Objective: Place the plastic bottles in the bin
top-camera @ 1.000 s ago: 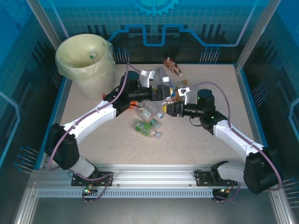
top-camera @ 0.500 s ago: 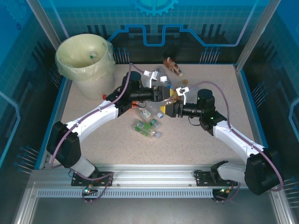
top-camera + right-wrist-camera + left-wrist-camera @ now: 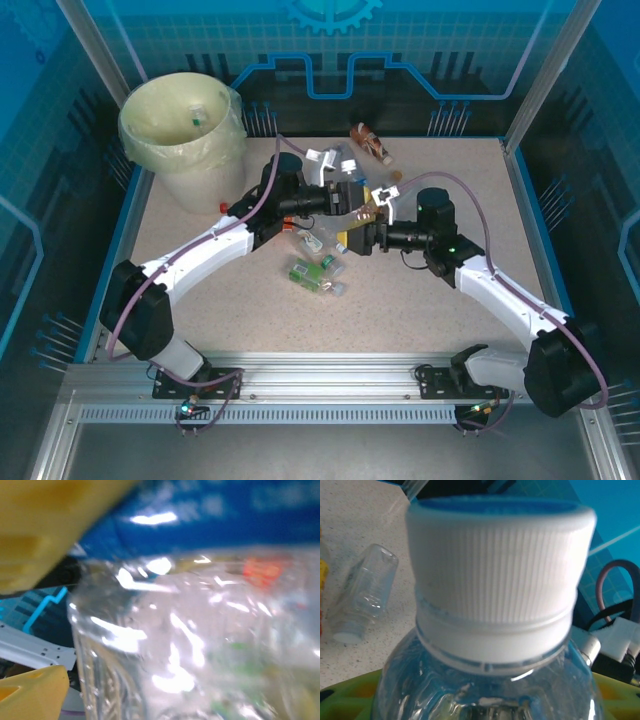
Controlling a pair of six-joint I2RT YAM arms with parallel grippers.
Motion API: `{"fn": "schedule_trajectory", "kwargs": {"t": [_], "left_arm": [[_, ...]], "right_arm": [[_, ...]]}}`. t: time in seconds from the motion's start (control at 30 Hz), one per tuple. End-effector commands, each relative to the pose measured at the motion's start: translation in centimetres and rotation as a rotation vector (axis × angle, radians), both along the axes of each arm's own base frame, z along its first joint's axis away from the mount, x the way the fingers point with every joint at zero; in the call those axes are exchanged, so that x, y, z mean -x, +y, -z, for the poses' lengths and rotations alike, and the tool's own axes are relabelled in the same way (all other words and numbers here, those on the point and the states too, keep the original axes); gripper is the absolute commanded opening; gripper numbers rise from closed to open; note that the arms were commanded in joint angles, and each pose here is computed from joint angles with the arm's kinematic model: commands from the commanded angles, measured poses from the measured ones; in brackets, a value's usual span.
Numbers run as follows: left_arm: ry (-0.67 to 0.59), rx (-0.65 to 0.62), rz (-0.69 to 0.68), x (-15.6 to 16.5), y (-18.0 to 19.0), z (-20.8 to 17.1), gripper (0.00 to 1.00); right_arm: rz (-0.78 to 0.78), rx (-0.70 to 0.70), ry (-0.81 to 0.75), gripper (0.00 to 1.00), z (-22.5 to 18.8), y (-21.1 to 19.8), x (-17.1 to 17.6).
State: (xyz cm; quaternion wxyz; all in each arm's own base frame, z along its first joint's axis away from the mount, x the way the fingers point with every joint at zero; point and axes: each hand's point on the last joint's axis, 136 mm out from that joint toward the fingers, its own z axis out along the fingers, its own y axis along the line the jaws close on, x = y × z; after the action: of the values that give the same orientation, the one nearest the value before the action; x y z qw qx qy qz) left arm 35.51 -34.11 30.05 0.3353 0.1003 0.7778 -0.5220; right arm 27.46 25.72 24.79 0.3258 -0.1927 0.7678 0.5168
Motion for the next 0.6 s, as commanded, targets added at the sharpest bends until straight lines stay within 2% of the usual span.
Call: {"fn": "schedule_trajectory", "kwargs": {"t": [0.0, 0.17, 0.33, 0.47, 0.57], "left_arm": [[-0.039, -0.06, -0.093, -0.7, 1.4, -0.1, 0.5], [-0.04, -0.171, -0.226, -1.8, 3.8, 0.7, 0.5], [-0.056, -0.248, -0.329, -2.6, 6.3, 0.7, 0.49], [-0.068, -0.302, -0.43, -3.3, 9.1, 0.1, 0.49], [-0.085, -0.295, -0.513, -3.9, 11.9, -1.4, 0.5]], "right_arm": [[0.072, 0.054, -0.024, 1.0, -0.1, -0.7, -0.7], [0.241, 0.174, -0.007, 1.0, 1.6, -2.8, -2.3], [0.337, 0.2, 0.014, 1.0, 2.5, -4.0, -2.9], [0.364, 0.226, 0.033, 1.0, 3.3, -4.5, -3.0], [0.37, 0.267, 0.04, 1.0, 3.8, -4.9, -3.0]]}}
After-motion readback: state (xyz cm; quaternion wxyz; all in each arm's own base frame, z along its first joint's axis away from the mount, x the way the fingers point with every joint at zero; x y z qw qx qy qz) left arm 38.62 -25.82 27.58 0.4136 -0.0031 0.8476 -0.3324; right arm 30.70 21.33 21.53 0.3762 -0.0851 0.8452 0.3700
